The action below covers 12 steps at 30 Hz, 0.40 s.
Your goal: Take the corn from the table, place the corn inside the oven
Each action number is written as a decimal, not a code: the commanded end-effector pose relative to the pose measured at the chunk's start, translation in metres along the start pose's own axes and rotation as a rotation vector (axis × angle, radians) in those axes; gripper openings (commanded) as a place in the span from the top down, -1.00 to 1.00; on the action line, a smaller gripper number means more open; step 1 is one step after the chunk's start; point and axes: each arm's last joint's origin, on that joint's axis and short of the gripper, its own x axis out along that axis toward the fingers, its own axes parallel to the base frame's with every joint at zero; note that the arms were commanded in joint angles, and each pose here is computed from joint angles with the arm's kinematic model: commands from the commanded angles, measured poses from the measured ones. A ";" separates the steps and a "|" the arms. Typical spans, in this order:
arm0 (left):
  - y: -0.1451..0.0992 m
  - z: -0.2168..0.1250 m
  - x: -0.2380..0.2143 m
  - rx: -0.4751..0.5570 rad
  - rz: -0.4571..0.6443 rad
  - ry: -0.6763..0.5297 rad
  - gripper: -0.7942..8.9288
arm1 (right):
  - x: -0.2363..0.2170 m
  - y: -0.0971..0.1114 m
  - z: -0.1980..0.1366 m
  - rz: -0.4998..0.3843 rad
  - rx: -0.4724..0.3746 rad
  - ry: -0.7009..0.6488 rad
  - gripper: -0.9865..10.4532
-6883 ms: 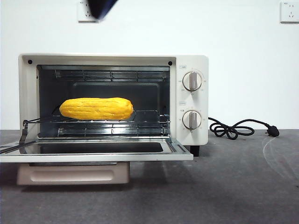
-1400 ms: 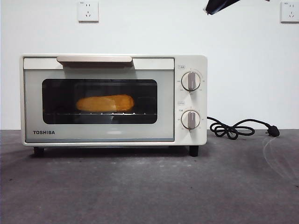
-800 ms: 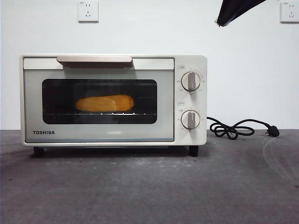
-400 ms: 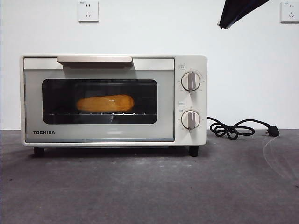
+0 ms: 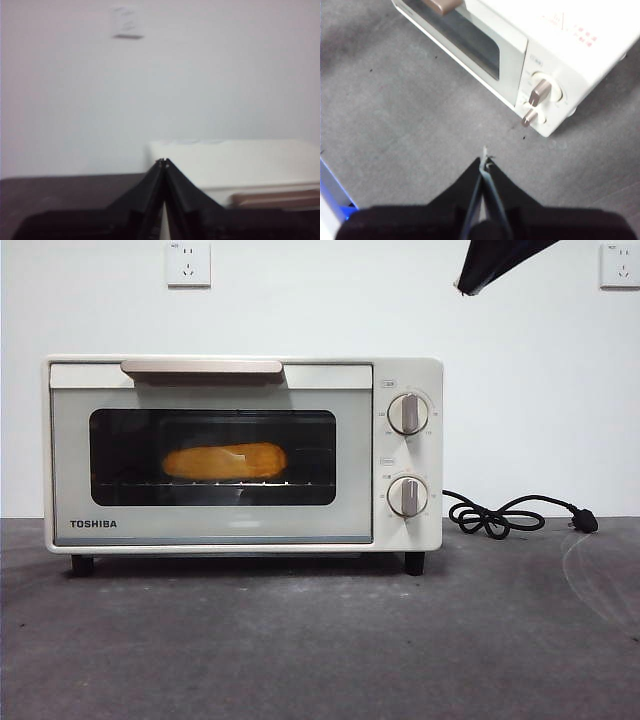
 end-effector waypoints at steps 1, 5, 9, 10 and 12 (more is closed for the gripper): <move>0.002 -0.020 -0.004 0.006 0.048 -0.015 0.84 | 0.000 -0.001 0.002 -0.006 -0.008 -0.023 0.83; 0.005 -0.041 -0.009 0.007 0.087 -0.020 0.84 | 0.000 -0.001 0.004 -0.010 -0.011 -0.039 0.83; 0.006 -0.056 -0.011 0.016 0.098 -0.005 0.84 | 0.000 -0.001 0.004 -0.010 -0.011 -0.038 0.83; 0.006 -0.059 -0.012 0.018 0.098 -0.002 0.84 | 0.000 -0.001 0.004 -0.010 -0.011 -0.038 0.83; 0.007 -0.065 -0.013 0.017 0.099 0.025 0.84 | 0.000 -0.001 0.004 -0.010 -0.011 -0.038 0.83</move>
